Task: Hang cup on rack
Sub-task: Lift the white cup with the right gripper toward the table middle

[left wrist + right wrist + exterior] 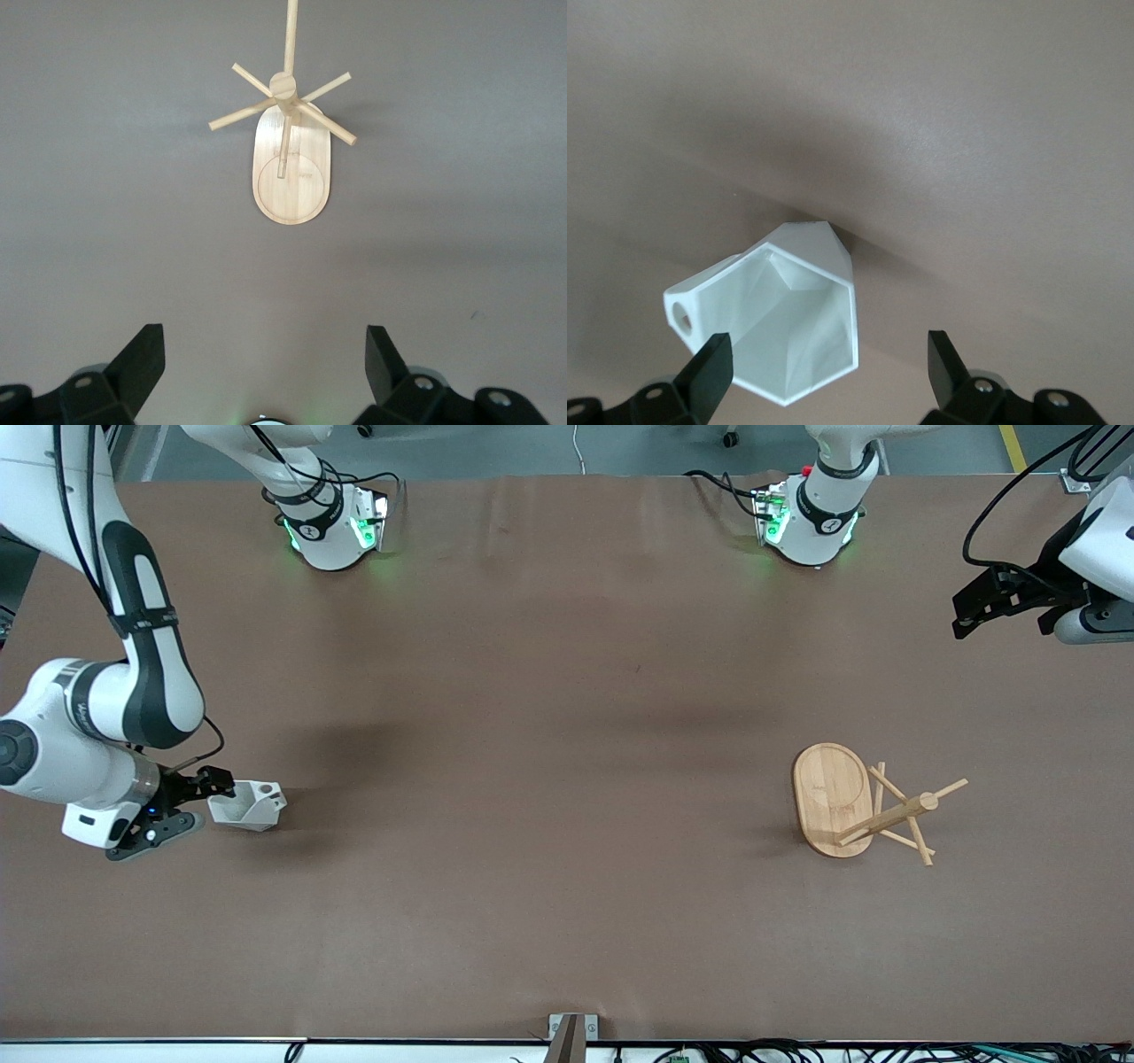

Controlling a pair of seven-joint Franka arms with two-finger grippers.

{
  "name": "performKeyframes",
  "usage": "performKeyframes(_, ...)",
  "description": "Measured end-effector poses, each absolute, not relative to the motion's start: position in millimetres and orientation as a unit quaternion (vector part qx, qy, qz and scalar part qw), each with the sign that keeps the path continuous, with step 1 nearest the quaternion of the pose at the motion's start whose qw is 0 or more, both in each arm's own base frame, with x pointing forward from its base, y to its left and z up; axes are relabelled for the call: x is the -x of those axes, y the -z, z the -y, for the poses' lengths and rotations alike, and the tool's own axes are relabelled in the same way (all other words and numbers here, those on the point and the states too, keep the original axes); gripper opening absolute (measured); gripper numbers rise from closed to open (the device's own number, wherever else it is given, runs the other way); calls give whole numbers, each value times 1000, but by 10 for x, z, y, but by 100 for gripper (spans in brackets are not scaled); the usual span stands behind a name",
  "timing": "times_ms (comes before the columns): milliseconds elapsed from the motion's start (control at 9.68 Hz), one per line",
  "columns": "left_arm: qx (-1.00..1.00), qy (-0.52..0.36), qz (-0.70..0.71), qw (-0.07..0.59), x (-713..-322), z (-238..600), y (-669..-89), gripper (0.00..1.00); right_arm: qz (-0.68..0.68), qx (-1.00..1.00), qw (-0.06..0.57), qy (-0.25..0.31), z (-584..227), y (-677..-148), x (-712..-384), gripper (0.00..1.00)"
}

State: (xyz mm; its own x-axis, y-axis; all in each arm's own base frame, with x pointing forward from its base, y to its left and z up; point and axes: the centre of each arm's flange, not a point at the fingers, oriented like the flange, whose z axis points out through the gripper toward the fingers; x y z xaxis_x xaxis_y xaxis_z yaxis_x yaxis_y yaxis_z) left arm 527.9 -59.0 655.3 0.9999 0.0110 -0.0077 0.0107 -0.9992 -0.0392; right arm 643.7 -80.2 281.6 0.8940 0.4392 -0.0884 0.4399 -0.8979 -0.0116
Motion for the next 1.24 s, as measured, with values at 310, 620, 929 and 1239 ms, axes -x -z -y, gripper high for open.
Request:
performKeyframes(310, 1000, -4, 4, 20, -5277, 609, -6555, 100, -231, -972, 8, 38, 830, -2646, -6452, 93)
performKeyframes(620, 1000, -5, 4, 20, -5286, 599, -6542, 100, -238, -971, -11, 31, 859, -2453, -6455, 78)
performKeyframes(929, 1000, -5, -3, 20, -5279, 675, -6539, 100, -250, -968, -21, 31, 891, -2373, -6437, 40)
performKeyframes(1239, 1000, 2, -4, 19, -5286, 685, -6601, 100, -241, -969, -37, 40, 898, -2392, -6405, 4)
